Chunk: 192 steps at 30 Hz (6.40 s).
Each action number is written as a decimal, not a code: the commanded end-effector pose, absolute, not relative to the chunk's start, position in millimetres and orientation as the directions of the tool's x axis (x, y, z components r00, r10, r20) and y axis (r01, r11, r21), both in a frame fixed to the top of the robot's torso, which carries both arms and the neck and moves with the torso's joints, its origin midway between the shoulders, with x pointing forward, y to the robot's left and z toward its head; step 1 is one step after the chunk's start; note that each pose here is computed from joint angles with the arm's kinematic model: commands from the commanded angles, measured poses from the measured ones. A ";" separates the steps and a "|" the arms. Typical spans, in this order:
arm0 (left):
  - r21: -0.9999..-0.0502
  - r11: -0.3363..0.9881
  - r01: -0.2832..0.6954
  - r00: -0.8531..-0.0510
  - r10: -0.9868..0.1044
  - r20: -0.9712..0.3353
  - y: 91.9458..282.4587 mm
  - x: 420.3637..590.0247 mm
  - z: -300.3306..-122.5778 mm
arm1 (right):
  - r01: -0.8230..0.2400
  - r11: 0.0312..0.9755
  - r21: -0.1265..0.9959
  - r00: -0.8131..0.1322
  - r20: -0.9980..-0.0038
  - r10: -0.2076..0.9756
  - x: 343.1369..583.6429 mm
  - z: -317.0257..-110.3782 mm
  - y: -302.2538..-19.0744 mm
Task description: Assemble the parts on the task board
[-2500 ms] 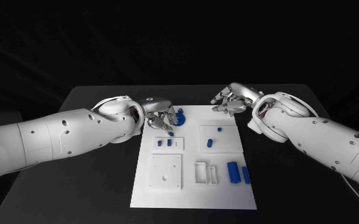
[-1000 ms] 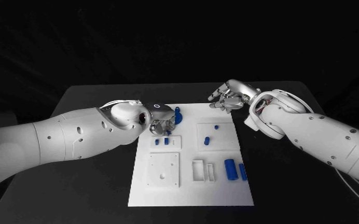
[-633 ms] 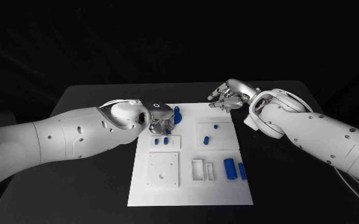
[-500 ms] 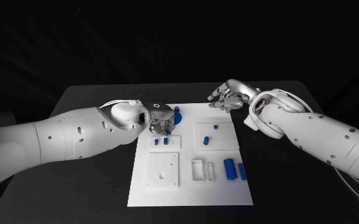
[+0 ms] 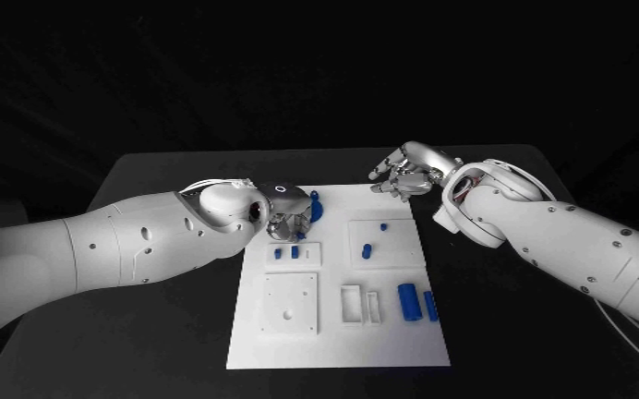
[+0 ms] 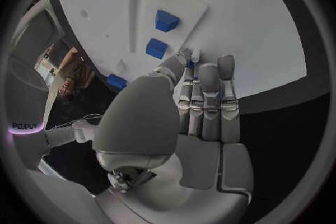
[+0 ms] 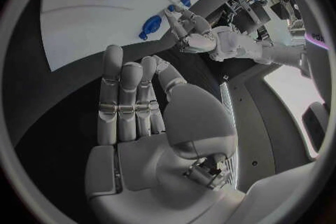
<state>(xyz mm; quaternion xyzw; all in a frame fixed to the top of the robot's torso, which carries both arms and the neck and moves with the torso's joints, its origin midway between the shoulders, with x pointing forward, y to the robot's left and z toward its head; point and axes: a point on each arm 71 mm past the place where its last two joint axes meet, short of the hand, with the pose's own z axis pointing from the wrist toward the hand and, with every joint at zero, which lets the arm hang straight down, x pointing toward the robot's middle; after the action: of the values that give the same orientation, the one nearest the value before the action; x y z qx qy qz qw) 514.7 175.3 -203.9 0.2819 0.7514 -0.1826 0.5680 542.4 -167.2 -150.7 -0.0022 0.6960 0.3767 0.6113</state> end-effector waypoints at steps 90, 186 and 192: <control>-0.846 0.528 0.073 -0.645 -0.622 -0.444 224.9 532.6 -178.5 | -0.766 0.594 0.246 -0.028 -0.936 0.352 498.0 -134.0 -113.3; -0.840 0.538 0.074 -0.787 -0.486 -0.380 212.9 520.9 -173.1 | -0.849 0.501 0.166 -0.062 -0.974 0.217 485.1 -168.7 -59.5; -0.844 0.532 0.068 -0.792 -0.485 -0.370 212.2 520.4 -173.0 | -0.848 0.503 0.167 -0.060 -0.973 0.222 485.3 -168.9 -59.9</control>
<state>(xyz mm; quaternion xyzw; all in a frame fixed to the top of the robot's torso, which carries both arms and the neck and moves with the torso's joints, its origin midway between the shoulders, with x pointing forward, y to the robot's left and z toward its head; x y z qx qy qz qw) 522.6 216.6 -174.2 -0.1320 0.8236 -0.4541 0.3129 484.8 -59.0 -168.4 -0.2658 0.5942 0.4238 0.6299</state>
